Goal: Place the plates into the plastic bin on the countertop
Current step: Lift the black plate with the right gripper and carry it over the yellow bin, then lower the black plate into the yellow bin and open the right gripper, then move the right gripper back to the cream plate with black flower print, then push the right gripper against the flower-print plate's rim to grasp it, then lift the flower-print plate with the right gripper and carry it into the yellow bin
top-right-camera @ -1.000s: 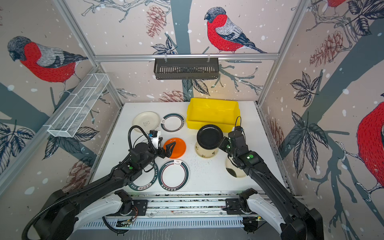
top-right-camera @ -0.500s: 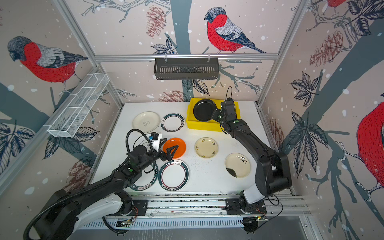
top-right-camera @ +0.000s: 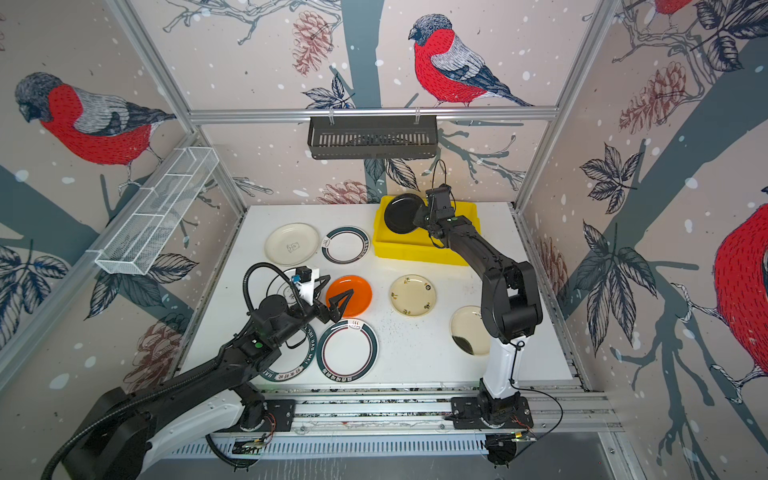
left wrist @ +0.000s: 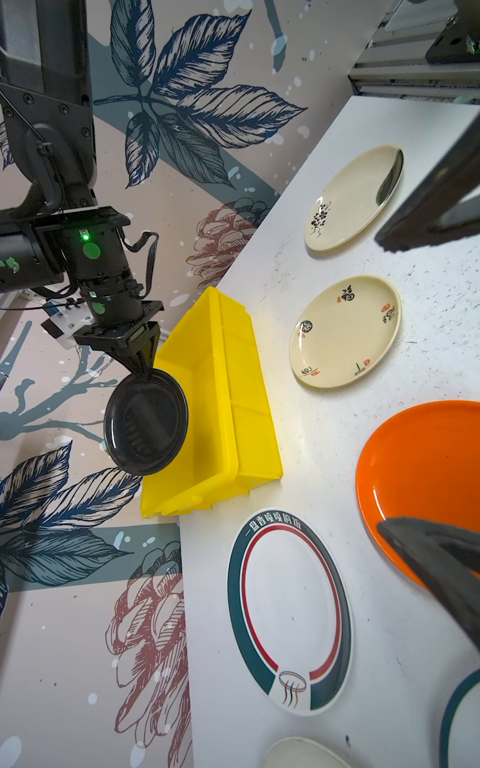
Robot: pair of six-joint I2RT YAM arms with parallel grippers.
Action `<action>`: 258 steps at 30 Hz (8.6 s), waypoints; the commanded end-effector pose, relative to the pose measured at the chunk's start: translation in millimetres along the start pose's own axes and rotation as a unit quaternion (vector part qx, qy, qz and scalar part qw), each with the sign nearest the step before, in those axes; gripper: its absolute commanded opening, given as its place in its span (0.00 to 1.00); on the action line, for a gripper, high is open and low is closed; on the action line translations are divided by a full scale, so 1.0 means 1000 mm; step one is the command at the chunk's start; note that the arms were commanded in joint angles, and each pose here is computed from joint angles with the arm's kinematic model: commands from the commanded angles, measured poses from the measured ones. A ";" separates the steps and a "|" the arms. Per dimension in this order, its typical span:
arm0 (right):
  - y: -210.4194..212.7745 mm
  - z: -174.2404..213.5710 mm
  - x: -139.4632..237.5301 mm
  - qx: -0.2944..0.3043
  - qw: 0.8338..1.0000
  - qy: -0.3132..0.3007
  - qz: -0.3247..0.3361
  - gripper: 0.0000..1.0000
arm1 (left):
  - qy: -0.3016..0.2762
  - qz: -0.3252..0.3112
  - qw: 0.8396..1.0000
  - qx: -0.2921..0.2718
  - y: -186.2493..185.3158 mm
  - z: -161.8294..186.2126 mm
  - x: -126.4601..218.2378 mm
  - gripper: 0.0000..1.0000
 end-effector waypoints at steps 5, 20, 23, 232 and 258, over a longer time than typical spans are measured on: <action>-0.007 0.004 -0.023 0.016 0.999 0.003 0.033 0.00 | -0.024 0.001 1.000 -0.007 -0.001 -0.008 0.002 0.98; -0.010 0.018 -0.073 0.040 0.996 0.048 0.067 0.00 | -0.021 -0.001 1.000 -0.003 0.000 -0.008 0.003 0.99; -0.013 0.019 -0.082 0.046 0.994 0.054 0.080 0.00 | -0.021 -0.001 1.000 -0.002 -0.001 -0.010 0.003 0.99; -0.265 0.167 0.159 -0.206 0.964 0.071 0.151 0.02 | 0.023 0.040 0.999 0.025 -0.006 0.008 -0.013 0.99; -0.212 0.093 0.230 -0.164 0.976 -0.131 0.051 0.00 | 0.030 0.046 0.998 0.029 -0.007 0.011 -0.016 0.99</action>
Point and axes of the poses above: each gripper's point midway between its finger pads, its own x axis back along the fingers, its own y axis along the line the jaws close on, z = x × y, the point moved 7 cm from there along x, back along the fingers, and after that the axes turned 10 degrees about -x, right-handed, at the moved point
